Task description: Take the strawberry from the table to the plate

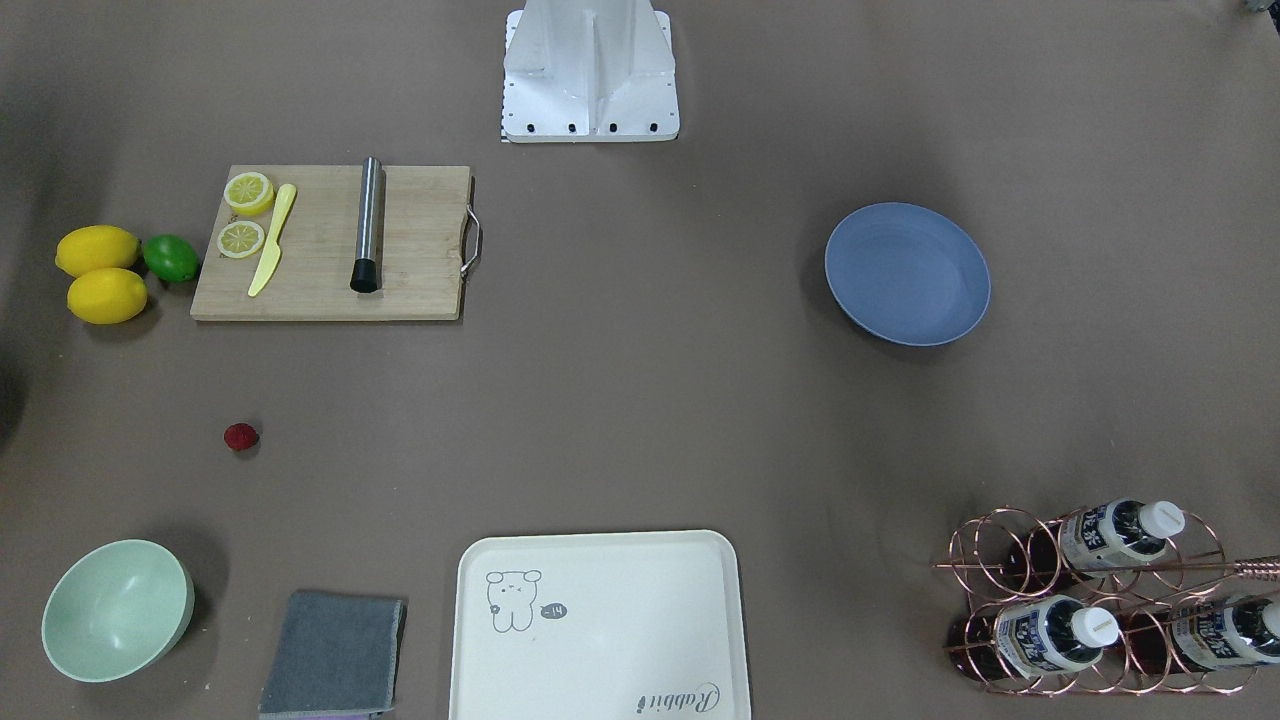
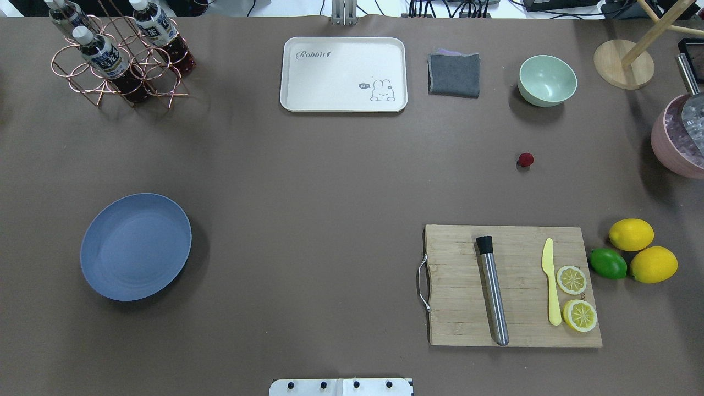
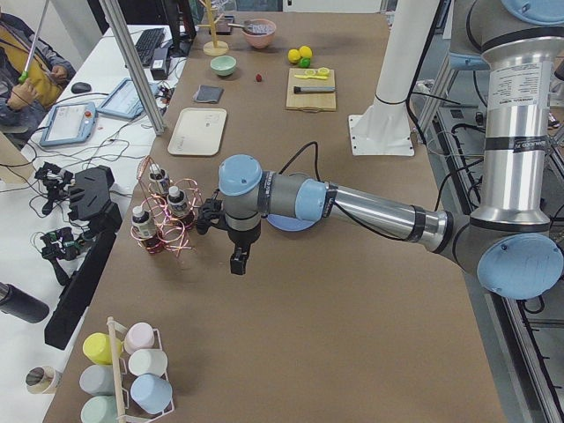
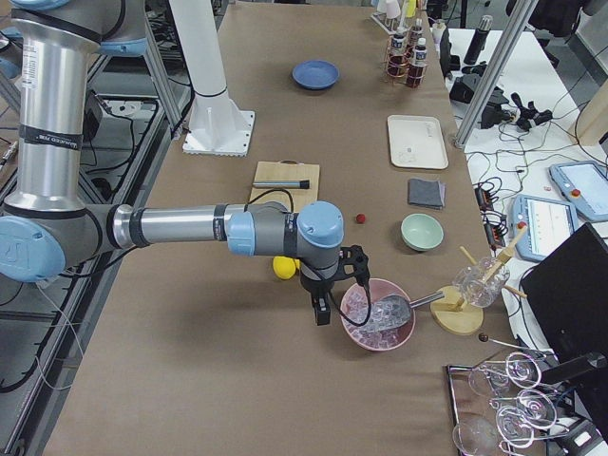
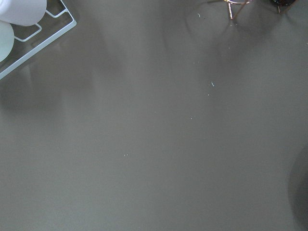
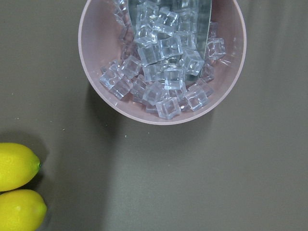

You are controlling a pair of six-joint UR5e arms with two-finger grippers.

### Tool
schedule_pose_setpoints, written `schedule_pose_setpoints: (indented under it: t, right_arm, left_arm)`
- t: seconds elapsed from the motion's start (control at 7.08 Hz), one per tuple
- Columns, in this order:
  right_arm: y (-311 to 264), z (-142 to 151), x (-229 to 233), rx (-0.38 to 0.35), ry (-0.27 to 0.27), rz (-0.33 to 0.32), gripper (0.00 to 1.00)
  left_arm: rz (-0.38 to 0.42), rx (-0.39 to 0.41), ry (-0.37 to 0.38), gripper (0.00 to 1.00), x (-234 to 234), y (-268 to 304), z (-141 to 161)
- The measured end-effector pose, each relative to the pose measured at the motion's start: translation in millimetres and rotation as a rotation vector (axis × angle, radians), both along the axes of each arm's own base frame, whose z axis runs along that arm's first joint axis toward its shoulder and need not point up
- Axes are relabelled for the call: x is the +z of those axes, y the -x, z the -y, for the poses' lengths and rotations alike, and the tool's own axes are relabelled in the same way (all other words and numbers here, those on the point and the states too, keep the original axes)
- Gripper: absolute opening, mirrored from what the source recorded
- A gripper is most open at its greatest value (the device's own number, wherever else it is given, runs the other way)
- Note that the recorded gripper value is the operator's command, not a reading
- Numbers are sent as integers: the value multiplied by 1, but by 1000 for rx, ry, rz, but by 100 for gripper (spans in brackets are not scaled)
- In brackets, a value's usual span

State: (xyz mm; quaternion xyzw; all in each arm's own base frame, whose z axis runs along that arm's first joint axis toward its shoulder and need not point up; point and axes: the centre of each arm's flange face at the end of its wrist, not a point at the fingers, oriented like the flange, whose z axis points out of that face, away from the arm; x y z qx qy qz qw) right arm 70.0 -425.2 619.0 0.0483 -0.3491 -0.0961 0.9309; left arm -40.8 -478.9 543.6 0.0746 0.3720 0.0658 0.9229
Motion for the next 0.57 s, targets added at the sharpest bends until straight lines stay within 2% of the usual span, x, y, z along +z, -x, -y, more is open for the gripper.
schedule_pose_setpoints:
  t: [0.57]
  right_arm:
    - [0,2,-2,3,-2,-1,100]
  left_arm:
    - [6,4,-19,96,6,-1,4]
